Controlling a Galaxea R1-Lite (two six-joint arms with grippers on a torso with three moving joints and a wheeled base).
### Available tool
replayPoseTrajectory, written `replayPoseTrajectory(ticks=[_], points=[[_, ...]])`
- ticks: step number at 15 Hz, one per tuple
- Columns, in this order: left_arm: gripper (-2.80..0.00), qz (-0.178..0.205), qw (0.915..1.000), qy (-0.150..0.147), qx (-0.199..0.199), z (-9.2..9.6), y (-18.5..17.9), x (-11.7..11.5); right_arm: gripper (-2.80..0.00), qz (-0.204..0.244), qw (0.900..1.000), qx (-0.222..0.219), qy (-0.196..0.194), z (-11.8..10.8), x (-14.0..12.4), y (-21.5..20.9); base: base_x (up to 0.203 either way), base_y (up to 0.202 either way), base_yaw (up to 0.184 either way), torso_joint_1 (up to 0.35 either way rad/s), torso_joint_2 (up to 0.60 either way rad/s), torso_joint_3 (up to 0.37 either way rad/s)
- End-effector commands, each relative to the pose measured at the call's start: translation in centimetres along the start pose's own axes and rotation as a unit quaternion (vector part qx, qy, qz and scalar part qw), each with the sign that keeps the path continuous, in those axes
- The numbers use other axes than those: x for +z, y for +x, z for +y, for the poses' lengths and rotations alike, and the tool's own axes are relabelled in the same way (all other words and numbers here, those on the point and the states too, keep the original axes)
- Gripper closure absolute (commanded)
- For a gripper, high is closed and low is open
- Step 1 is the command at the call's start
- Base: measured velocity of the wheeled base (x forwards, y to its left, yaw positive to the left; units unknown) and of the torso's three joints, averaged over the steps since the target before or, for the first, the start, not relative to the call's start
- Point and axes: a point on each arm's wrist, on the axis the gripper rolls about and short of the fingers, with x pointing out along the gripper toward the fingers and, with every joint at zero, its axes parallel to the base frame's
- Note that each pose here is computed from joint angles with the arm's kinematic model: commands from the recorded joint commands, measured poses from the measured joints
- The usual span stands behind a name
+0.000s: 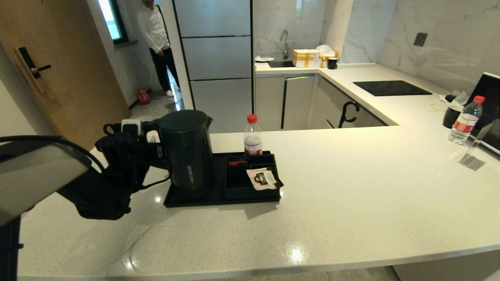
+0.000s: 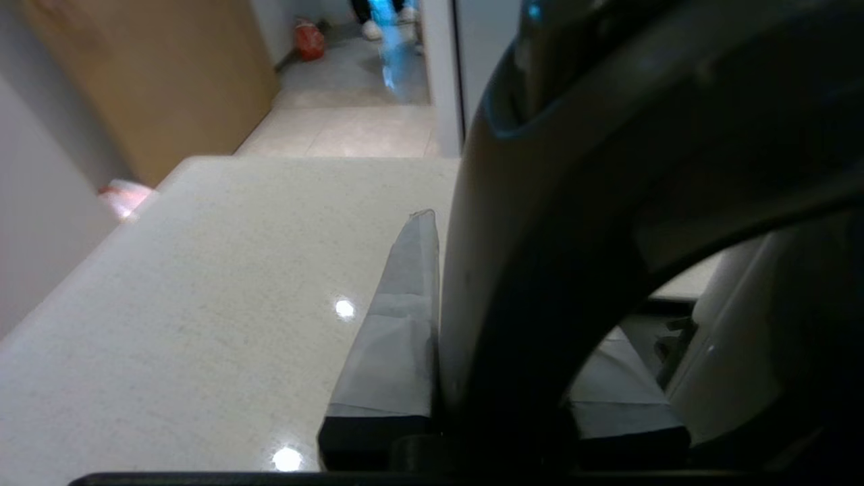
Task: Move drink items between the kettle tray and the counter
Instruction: Pick up the kettle
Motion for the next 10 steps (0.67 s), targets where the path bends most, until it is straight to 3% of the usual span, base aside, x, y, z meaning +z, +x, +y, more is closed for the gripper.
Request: replayPoseTrajectory(ticks=[1, 7, 10], points=[[0.0, -0.017, 0.9998, -0.006, 0.004, -0.3, 0.1, 0.9, 0.0, 0.016, 1.0, -0.001, 0.0, 0.0, -0.9, 0.2, 0.0, 0.0, 0.0, 0.0, 0.0, 0.0], [0.0, -0.025, 0.9996, -0.014, 0.006, -1.1, 0.0, 1.5, 0.0, 0.017, 1.0, -0.001, 0.0, 0.0, -0.9, 0.2, 0.0, 0.0, 0.0, 0.0, 0.0, 0.0], [0.0, -0.028, 0.9987, -0.042, 0.006, -1.8, -0.3, 2.4, 0.0, 0.017, 1.0, -0.001, 0.0, 0.0, -0.9, 0.2, 0.0, 0.0, 0.0, 0.0, 0.0, 0.0]])
